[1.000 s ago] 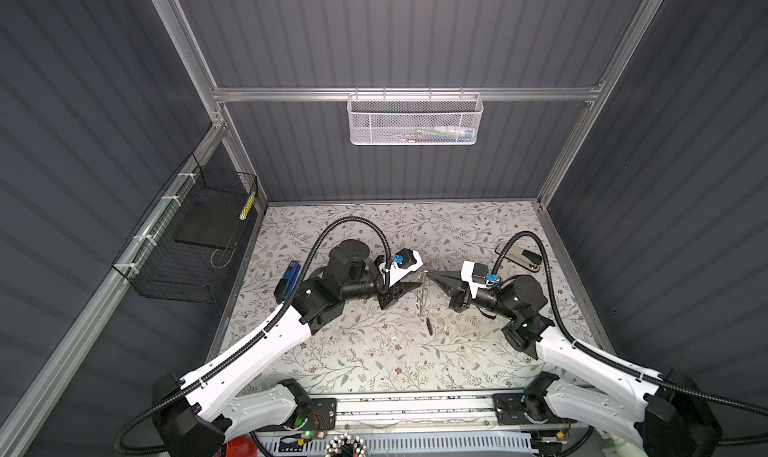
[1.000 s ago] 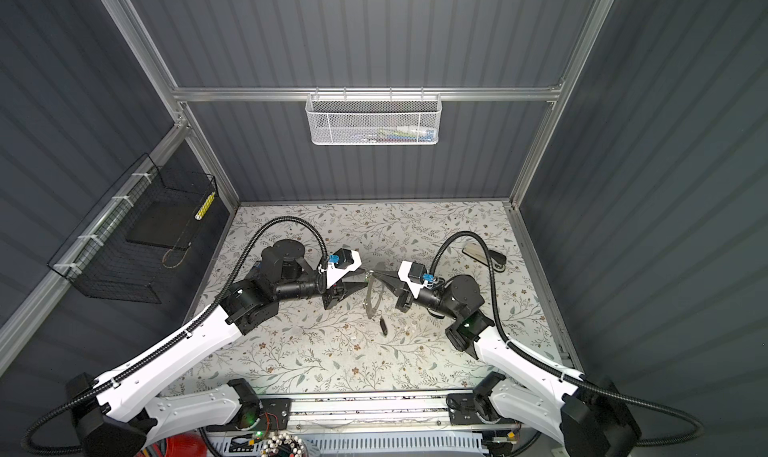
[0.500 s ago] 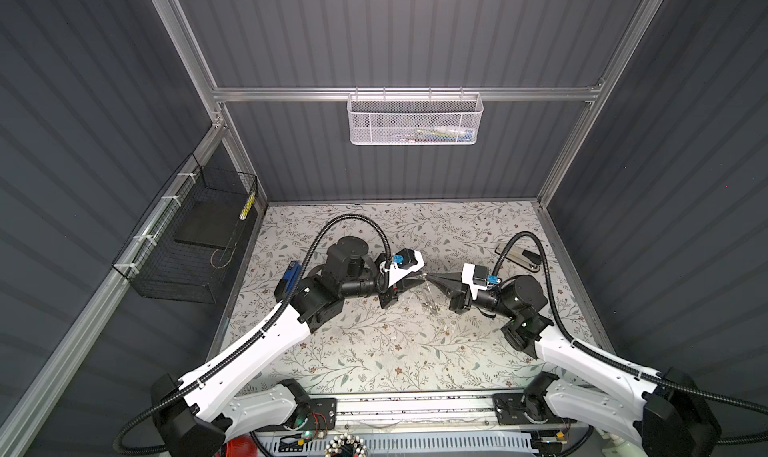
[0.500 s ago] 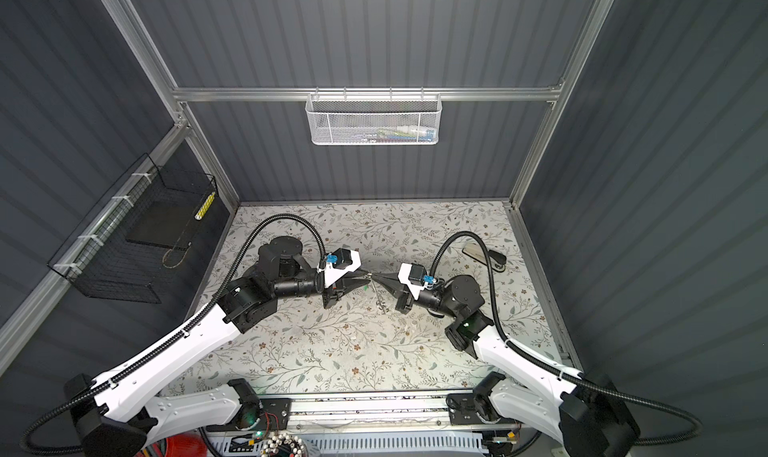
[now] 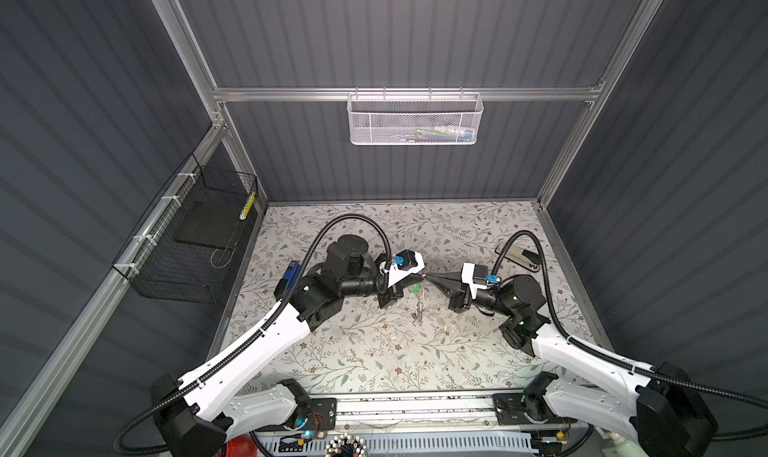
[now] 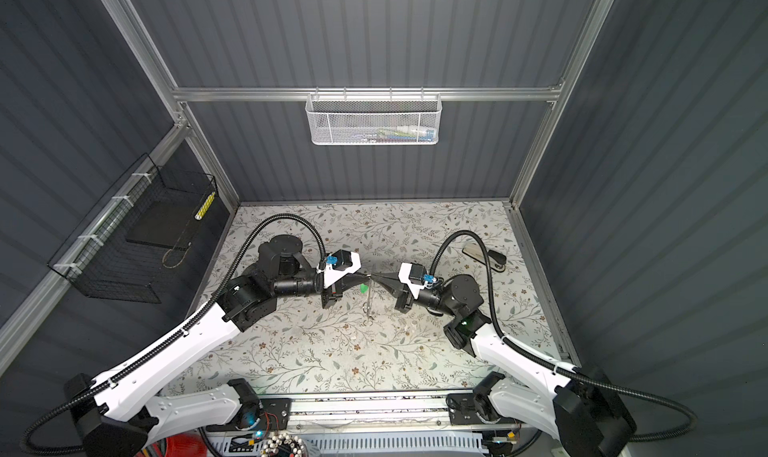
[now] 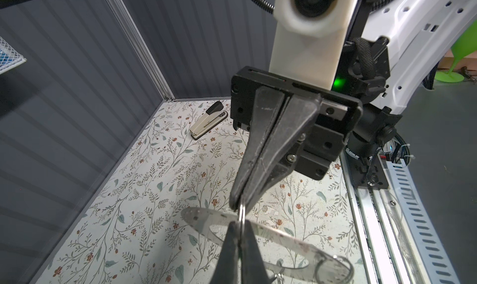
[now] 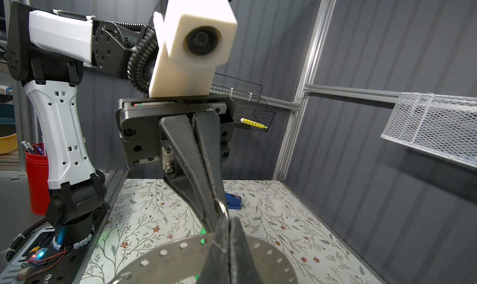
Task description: Put the keys on the keyring
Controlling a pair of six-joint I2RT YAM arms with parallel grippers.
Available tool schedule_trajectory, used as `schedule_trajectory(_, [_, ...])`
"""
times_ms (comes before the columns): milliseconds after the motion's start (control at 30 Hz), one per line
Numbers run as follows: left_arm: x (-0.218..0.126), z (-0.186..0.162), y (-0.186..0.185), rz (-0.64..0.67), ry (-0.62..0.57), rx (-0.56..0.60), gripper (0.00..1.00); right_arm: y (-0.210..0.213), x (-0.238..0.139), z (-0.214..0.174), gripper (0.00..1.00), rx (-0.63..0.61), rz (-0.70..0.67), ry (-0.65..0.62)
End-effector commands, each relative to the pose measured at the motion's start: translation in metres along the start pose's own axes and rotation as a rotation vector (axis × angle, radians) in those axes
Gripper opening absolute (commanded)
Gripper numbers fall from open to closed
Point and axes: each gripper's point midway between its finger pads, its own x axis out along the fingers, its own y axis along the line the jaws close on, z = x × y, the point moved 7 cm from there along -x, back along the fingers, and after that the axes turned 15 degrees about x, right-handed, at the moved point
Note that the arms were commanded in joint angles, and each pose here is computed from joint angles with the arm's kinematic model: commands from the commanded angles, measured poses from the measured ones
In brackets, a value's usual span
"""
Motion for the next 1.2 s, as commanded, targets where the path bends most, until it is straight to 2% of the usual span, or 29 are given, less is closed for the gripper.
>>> schedule_trajectory(0, [-0.001, 0.012, 0.007, -0.015, -0.017, 0.022, 0.00, 0.005, -0.001, 0.002, 0.10, -0.015, 0.022, -0.013])
schedule_trajectory(100, [0.002, 0.010, 0.010, -0.042, 0.053, -0.008, 0.00, 0.002, -0.005, 0.004, 0.26, -0.056, -0.044, 0.029])
schedule_trajectory(200, [0.003, 0.009, 0.012, -0.097, 0.140, -0.035, 0.00, 0.003, -0.010, 0.005, 0.29, -0.120, -0.087, 0.122])
schedule_trajectory(333, [0.005, 0.012, 0.019, -0.147, 0.220, -0.053, 0.00, 0.004, -0.017, 0.007, 0.25, -0.187, -0.131, 0.218])
schedule_trajectory(500, [0.009, 0.016, 0.022, -0.192, 0.265, -0.054, 0.00, 0.003, -0.018, 0.006, 0.20, -0.249, -0.183, 0.273])
schedule_trajectory(700, [0.017, 0.016, 0.019, -0.239, 0.321, -0.053, 0.00, 0.003, -0.013, 0.008, 0.20, -0.273, -0.215, 0.275])
schedule_trajectory(1000, [0.023, 0.018, 0.017, -0.256, 0.316, -0.049, 0.00, 0.000, -0.011, 0.014, 0.19, -0.265, -0.260, 0.223])
schedule_trajectory(1167, [0.024, 0.017, 0.019, -0.250, 0.332, -0.051, 0.00, 0.005, -0.014, 0.015, 0.21, -0.289, -0.239, 0.206])
